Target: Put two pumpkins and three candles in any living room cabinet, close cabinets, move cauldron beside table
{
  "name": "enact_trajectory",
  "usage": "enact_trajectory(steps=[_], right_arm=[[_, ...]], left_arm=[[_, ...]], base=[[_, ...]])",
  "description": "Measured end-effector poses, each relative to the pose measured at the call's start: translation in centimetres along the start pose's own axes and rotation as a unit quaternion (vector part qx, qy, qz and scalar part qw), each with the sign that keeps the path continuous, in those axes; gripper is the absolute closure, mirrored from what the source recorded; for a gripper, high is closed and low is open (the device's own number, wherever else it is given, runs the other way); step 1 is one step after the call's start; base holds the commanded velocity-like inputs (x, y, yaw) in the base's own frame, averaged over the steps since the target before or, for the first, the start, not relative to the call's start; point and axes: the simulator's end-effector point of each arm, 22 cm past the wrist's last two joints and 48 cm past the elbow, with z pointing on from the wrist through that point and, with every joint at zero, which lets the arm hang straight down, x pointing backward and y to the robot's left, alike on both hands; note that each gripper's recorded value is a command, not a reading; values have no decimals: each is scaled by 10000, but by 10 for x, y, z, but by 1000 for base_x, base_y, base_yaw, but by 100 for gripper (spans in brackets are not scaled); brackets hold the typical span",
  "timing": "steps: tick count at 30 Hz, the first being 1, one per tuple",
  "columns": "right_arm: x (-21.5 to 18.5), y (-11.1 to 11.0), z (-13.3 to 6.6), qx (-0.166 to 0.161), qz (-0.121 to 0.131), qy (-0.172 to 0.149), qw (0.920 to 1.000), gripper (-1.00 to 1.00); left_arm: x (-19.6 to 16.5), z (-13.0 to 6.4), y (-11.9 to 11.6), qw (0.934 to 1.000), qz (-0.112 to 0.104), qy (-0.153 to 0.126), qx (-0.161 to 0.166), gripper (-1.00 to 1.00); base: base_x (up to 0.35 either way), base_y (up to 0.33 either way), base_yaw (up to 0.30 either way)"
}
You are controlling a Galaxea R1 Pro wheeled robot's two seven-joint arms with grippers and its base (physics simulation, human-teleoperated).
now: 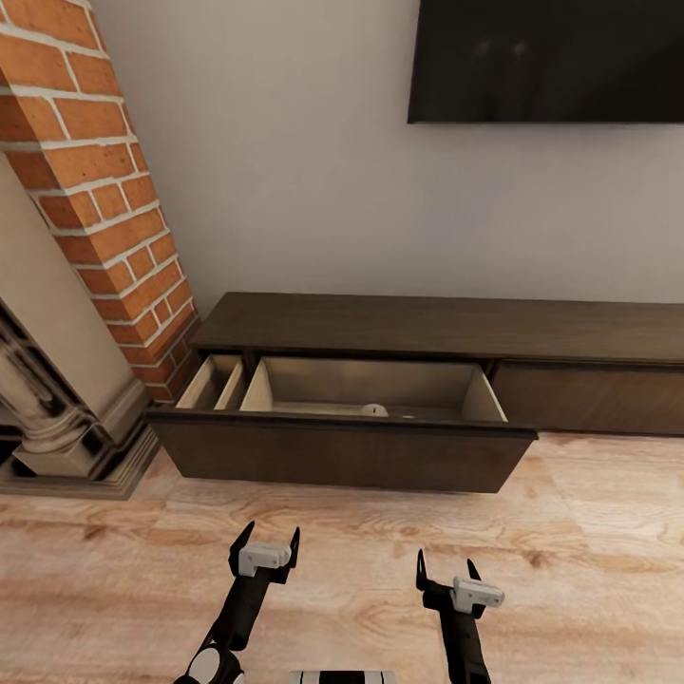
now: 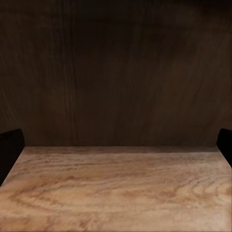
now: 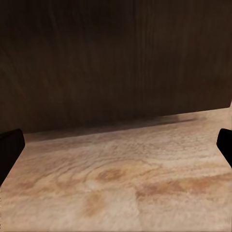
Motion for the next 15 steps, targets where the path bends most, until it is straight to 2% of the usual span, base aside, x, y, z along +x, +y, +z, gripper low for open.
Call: enact_trajectory(steps=[7,15], right_arm=[[0,8,0,-143,-61,-11,9999,-100],[1,8,-1,-146,-64,14,9999,-100]], left_arm=[[0,0,2,10000,20,1,-3,-100],[0,0,2,10000,25,1,1,-100]], base=[[5,0,0],[0,0,0]])
